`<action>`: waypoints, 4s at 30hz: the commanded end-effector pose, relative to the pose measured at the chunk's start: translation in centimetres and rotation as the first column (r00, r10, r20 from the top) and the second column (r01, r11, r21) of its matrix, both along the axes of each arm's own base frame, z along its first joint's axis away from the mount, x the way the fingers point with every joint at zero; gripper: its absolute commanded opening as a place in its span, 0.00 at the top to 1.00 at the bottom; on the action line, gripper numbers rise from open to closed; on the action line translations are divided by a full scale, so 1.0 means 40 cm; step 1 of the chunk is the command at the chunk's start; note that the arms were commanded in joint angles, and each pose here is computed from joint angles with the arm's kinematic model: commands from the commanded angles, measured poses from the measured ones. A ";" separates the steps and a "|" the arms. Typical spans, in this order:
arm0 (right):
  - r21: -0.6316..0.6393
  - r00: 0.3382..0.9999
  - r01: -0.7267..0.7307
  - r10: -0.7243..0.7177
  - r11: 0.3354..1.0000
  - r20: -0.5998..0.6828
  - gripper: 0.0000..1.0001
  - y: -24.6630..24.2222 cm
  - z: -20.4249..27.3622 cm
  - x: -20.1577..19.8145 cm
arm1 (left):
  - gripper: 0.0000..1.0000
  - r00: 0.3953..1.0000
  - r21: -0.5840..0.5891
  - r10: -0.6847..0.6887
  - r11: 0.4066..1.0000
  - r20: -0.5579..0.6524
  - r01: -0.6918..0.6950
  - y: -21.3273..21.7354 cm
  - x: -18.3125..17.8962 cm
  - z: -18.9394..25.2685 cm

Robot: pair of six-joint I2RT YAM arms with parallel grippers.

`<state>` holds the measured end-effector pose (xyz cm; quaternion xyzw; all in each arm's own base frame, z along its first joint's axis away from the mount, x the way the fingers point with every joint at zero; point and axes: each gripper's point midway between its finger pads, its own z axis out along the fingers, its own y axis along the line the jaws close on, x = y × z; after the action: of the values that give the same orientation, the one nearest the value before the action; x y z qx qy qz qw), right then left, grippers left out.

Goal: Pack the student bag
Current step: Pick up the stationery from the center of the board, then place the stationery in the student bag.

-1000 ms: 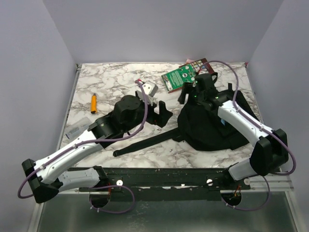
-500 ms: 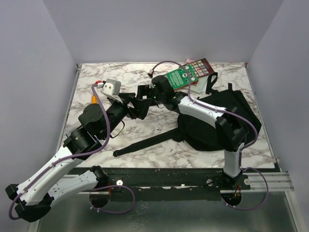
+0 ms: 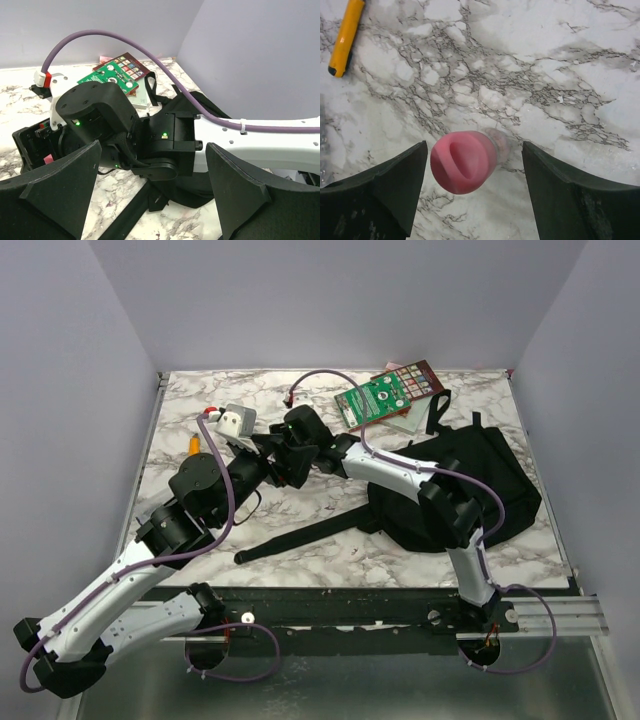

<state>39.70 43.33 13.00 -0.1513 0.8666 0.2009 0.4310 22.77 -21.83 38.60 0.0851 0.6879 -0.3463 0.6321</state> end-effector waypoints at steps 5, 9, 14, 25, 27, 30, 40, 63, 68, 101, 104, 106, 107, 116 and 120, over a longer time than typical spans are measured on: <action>-0.062 1.000 0.024 -0.024 0.998 0.005 0.39 -0.003 -0.038 0.012 | 0.12 1.000 -0.014 -0.001 1.000 0.001 0.001 -0.003 0.004 0.000; -0.047 1.000 0.025 -0.025 0.999 0.002 0.58 -0.003 -0.025 0.007 | 0.12 1.000 -0.013 -0.002 1.000 -0.002 0.002 -0.004 0.005 -0.003; 0.006 0.998 0.065 -0.065 0.998 0.025 0.90 -0.041 0.058 0.001 | 0.13 1.000 -0.006 -0.003 1.000 -0.008 0.003 -0.009 0.009 -0.011; 0.183 0.938 0.338 -0.346 0.923 0.010 1.00 -0.496 0.263 -0.020 | 0.10 0.995 0.011 -0.064 0.998 -0.072 0.065 -0.063 0.017 -0.059; 0.132 0.896 0.433 -0.441 0.892 0.042 1.00 -0.618 0.272 -0.041 | 0.09 0.987 0.020 -0.108 0.994 -0.121 0.112 -0.098 0.018 -0.090; 0.046 0.806 0.579 -0.581 0.814 0.113 0.99 -0.797 0.287 -0.084 | 0.08 0.954 0.030 -0.202 0.976 -0.221 0.214 -0.168 0.014 -0.152; -0.167 0.602 0.798 -0.767 0.578 0.220 1.00 -1.074 0.274 -0.200 | 0.09 0.596 -0.069 -0.444 0.835 -0.669 0.546 -0.403 -0.037 -0.438; -0.365 0.692 0.709 -0.693 0.603 0.200 0.99 -1.062 0.156 -0.161 | 0.33 0.330 -0.079 -0.296 0.840 -0.896 0.537 -0.536 0.031 -0.689; -0.389 0.680 0.717 -0.702 0.579 0.209 1.00 -1.073 0.136 -0.160 | 0.49 0.331 -0.045 -0.263 0.839 -0.906 0.543 -0.523 0.030 -0.721; -0.685 0.737 0.578 -0.644 0.443 0.205 1.00 -1.102 -0.038 -0.126 | 1.00 0.299 -0.079 -0.264 0.854 -0.917 0.514 -0.518 0.007 -0.702; -0.737 0.719 0.591 -0.629 0.329 0.296 0.99 -1.119 -0.016 -0.126 | 1.00 0.307 -0.061 -0.235 0.872 -0.922 0.485 -0.504 0.015 -0.692; -0.761 0.716 0.592 -0.607 0.267 0.344 0.99 -1.123 -0.001 -0.124 | 1.00 0.309 -0.053 -0.217 0.885 -0.926 0.463 -0.491 0.020 -0.686; -0.770 0.712 0.595 -0.595 0.231 0.372 0.99 -1.126 0.008 -0.122 | 1.00 0.311 -0.052 -0.211 0.891 -0.927 0.450 -0.484 0.024 -0.679; -0.849 0.757 0.503 -0.555 0.161 0.344 1.00 -1.121 -0.072 -0.131 | 1.00 0.350 -0.027 -0.179 0.917 -0.920 0.399 -0.445 0.042 -0.643; -0.885 0.776 0.409 -0.595 0.222 0.210 0.75 -1.095 -0.147 -0.159 | 1.00 0.346 -0.043 -0.199 0.911 -0.917 0.411 -0.448 0.037 -0.630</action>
<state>35.01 -0.41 9.39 -0.0507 0.8480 -0.4362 0.2968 24.38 -40.57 11.61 0.0786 0.9208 -0.3769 0.0633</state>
